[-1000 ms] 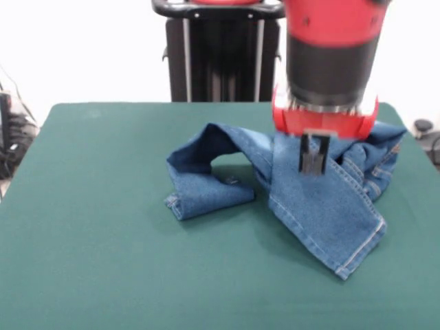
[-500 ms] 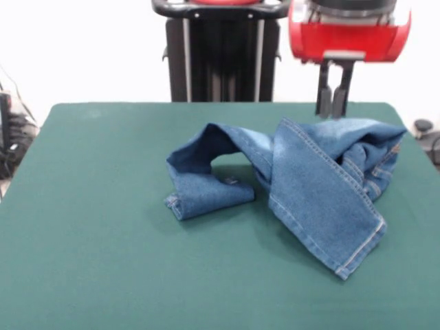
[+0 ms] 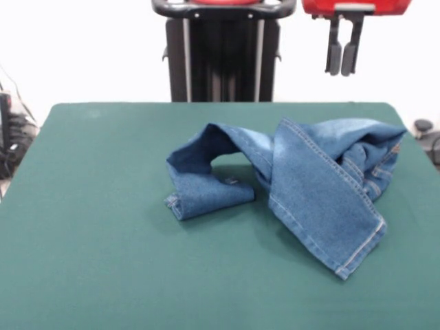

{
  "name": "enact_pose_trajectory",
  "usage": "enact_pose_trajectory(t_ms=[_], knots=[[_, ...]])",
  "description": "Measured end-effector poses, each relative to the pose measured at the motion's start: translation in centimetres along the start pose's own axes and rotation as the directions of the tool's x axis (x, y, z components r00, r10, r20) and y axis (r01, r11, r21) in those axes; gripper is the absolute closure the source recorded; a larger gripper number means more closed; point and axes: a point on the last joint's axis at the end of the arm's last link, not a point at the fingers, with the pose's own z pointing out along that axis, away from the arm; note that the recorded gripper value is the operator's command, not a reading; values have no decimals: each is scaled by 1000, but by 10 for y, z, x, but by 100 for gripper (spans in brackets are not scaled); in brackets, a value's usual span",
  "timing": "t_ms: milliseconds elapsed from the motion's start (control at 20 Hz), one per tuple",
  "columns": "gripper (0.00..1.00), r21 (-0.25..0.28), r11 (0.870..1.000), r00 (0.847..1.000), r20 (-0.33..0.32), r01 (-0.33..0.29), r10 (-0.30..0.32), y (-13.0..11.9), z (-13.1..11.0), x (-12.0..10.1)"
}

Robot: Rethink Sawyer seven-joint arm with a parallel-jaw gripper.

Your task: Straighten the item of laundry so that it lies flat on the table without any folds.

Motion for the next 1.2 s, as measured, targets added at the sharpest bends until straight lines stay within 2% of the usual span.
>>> enact_pose_trajectory(t_ms=[150,300,400,500,650,1200], knots=[[100,-1,1000,1000,16,1,-1,-2,3,17],[100,-3,1000,999,45,2,-2,-4,7,25],[100,-8,1000,996,91,5,-4,-5,14,32],[100,-7,1000,994,113,7,-7,-6,17,35],[100,-3,1000,983,182,21,-20,-9,29,39],[100,28,997,956,283,71,-76,-14,70,40]])
